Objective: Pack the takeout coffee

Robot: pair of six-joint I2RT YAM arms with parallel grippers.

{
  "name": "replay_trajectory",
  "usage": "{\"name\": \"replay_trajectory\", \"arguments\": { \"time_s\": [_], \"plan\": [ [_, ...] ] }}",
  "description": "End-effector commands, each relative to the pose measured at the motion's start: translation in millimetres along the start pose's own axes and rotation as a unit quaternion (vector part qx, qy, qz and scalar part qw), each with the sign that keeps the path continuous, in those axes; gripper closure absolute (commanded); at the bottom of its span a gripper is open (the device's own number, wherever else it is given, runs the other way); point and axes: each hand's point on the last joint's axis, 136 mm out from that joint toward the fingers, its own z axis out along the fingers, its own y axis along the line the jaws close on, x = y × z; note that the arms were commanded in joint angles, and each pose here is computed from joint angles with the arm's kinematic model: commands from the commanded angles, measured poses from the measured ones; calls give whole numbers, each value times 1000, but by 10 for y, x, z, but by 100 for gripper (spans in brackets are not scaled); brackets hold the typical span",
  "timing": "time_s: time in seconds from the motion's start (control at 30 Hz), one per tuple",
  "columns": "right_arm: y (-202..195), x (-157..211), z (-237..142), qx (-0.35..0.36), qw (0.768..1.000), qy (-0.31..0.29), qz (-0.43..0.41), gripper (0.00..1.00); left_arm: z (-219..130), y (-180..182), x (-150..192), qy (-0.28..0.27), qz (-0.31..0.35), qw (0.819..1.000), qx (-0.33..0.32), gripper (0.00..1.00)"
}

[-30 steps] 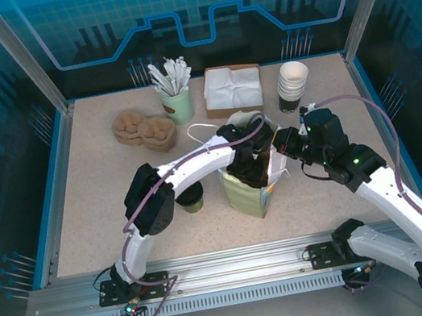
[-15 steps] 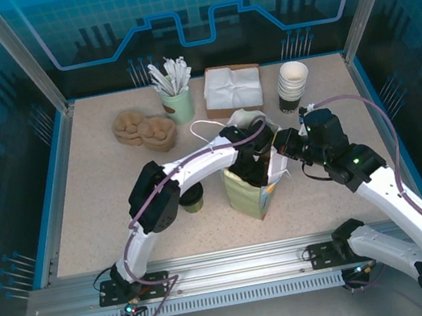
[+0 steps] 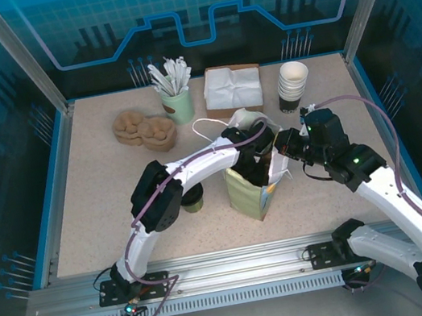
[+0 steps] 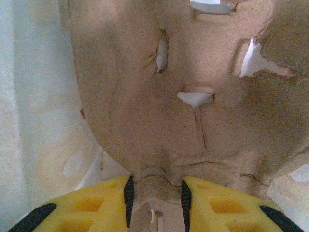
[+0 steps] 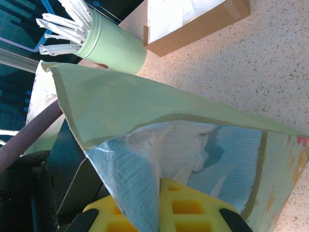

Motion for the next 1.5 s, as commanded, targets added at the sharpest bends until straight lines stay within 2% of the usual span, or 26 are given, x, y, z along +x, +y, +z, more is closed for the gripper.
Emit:
{"name": "replay_trajectory", "arguments": {
  "time_s": [0.0, 0.13, 0.3, 0.5, 0.6, 0.87, 1.0, 1.2, 1.47],
  "plan": [
    [175, -59, -61, -41, 999, -6, -10, 100, 101, 60, 59, 18, 1, 1000, -14, 65],
    [231, -96, -124, -49, 999, -12, -12, 100, -170, 72, -52, -8, 1, 1000, -14, 64],
    [333, -177, -266, -66, 997, -29, -16, 100, -479, 205, -164, -39, 14, 997, -59, 63],
    [387, -245, -397, -74, 996, -44, -23, 100, -659, 289, -230, -56, 16, 995, -78, 63],
    [344, -238, -381, -66, 997, -44, -24, 100, -623, 277, -242, -59, 11, 995, -74, 64],
    [207, -160, -189, -50, 998, -24, -15, 100, -149, 138, -134, -23, -10, 999, -25, 65],
    [179, -160, -148, -45, 999, -21, -17, 100, -121, 87, -95, -16, -15, 1000, -8, 65],
    [121, -196, -113, -29, 999, -25, -16, 100, -578, -118, -170, -55, -12, 997, 49, 56],
    [25, -214, -64, 10, 1000, -17, -12, 100, -1428, -312, -244, -137, -2, 986, 98, 53]
  ]
}}
